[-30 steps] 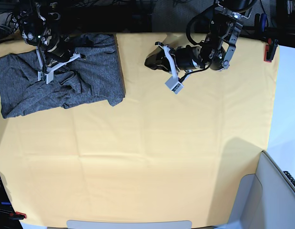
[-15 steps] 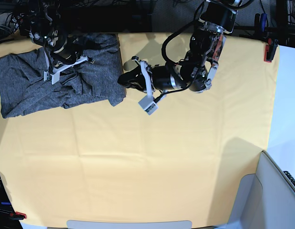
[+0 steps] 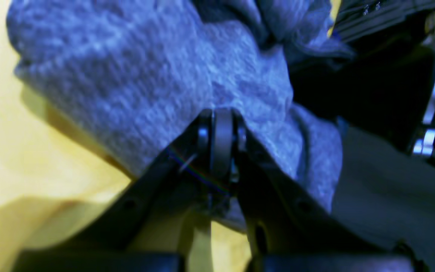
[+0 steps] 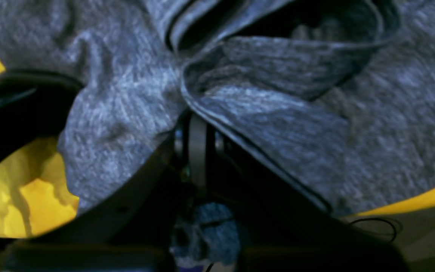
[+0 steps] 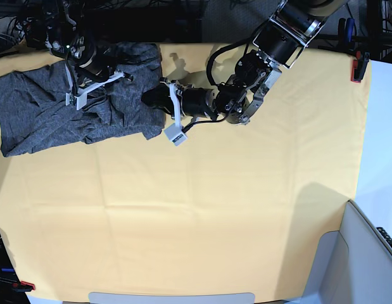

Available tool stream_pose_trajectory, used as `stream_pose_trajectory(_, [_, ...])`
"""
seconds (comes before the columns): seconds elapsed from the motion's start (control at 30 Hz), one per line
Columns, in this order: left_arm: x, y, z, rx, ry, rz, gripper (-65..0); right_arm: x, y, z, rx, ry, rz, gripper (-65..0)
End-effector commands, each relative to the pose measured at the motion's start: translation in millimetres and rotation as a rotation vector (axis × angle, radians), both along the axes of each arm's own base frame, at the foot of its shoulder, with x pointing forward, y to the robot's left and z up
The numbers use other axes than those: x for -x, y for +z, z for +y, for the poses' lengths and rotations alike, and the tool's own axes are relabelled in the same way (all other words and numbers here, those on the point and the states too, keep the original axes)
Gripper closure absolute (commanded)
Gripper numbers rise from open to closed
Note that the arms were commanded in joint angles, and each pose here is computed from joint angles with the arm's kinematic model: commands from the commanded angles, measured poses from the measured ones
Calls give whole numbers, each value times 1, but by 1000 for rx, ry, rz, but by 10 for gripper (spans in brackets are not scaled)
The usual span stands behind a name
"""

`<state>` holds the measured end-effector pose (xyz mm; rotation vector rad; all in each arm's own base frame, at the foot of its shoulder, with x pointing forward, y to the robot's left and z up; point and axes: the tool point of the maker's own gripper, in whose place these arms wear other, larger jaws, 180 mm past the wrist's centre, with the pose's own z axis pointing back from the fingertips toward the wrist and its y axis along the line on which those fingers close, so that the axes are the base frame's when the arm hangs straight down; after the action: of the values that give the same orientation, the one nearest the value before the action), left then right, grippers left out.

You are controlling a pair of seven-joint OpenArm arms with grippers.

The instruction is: Fold the T-shirt properly

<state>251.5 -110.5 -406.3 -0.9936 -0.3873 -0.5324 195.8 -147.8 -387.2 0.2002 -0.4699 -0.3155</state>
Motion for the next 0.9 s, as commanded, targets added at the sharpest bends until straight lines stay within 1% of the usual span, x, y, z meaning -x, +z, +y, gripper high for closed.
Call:
stream_pose_trajectory(0.0, [-2,-9,8,-60,-3,-6,-2,3,2,6,-26,16,12,0])
stream_pose_trajectory(0.23, [-7,-21,38,-119,20,-7,-2,8,2,-23,63,42,28,0])
stream_pose_trajectory(0.3, [-8,-23,43,-129,22,-8,-2,15,0,-28,80,53,46,0])
stream_pose_trajectory(0.43, [-11,-26,53,-150,31,-10,-2,25,-3,-33,94,61,73,0])
stream_pose_trajectory(0.6, [-18,-22,55,-155,32,-28,-2,37,-7,-36,105,69,104,0])
stream_pose_trajectory(0.73, [-18,-26,57,-162,35,-19,-2,43,-9,-37,108,71,117,0])
stream_pose_trajectory(0.87, [-19,-34,63,-225,15,-55,-2,42,-9,-37,107,68,116,0])
